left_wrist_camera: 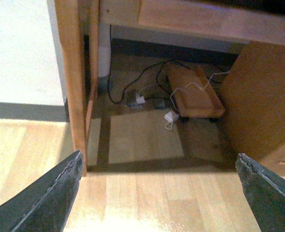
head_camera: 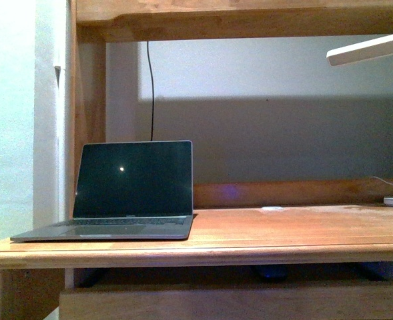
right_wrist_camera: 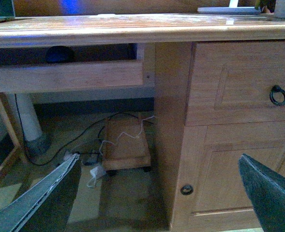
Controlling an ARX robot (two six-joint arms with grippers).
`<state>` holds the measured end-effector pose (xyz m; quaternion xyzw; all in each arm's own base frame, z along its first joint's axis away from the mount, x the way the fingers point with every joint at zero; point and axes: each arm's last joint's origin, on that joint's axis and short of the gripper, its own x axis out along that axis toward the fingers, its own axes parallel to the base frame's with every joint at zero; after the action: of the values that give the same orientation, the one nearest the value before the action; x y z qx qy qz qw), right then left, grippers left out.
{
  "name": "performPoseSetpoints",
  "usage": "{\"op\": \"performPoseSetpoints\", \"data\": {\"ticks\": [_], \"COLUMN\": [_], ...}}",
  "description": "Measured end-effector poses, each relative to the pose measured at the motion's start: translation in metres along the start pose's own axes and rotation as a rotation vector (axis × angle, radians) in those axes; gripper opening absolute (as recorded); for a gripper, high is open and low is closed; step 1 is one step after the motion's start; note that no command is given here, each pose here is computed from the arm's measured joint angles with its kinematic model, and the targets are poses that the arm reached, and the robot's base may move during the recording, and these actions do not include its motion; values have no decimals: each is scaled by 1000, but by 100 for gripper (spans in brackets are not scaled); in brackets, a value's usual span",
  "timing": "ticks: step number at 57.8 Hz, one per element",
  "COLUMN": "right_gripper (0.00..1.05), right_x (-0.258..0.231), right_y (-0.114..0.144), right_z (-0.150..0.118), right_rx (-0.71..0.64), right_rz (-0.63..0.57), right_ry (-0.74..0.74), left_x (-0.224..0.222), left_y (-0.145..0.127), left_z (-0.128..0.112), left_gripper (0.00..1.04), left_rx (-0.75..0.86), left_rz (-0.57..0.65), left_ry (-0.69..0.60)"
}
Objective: Place mouse
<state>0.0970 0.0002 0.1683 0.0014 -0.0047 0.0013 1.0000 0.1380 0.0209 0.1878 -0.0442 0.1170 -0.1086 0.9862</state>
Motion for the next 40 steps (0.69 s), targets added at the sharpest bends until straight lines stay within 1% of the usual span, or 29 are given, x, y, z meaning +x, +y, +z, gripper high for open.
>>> {"op": "performPoseSetpoints", "data": {"ticks": [4, 8, 16, 21, 23, 24, 25, 27, 33, 37, 40], "right_gripper": [97, 97, 97, 97, 97, 97, 97, 97, 97, 97, 97], "right_x": [0, 0, 0, 0, 0, 0, 0, 0, 0, 0, 0], "right_y": [0, 0, 0, 0, 0, 0, 0, 0, 0, 0, 0], "right_z": [0, 0, 0, 0, 0, 0, 0, 0, 0, 0, 0], "right_rx": [0, 0, 0, 0, 0, 0, 0, 0, 0, 0, 0], "right_rz": [0, 0, 0, 0, 0, 0, 0, 0, 0, 0, 0], "right_ry": [0, 0, 0, 0, 0, 0, 0, 0, 0, 0, 0], "left_x": [23, 56, 98, 124, 133, 138, 141, 152, 175, 200, 210], "left_y": [10, 17, 18, 16, 16, 15, 15, 15, 15, 16, 16], "left_z": [21, 30, 24, 16, 14, 13, 13, 12, 13, 16, 17], "left_gripper": [97, 97, 97, 97, 97, 97, 97, 97, 97, 97, 97], "left_rx": [136, 355, 676, 918, 983, 1041, 1052, 1152, 1312, 1446, 1484], "left_rz": [-4, 5, -30, -68, -84, -90, -93, -103, -107, -100, -95], "left_ry": [-38, -40, -66, -110, -128, -139, -144, -171, -210, -237, -240]}}
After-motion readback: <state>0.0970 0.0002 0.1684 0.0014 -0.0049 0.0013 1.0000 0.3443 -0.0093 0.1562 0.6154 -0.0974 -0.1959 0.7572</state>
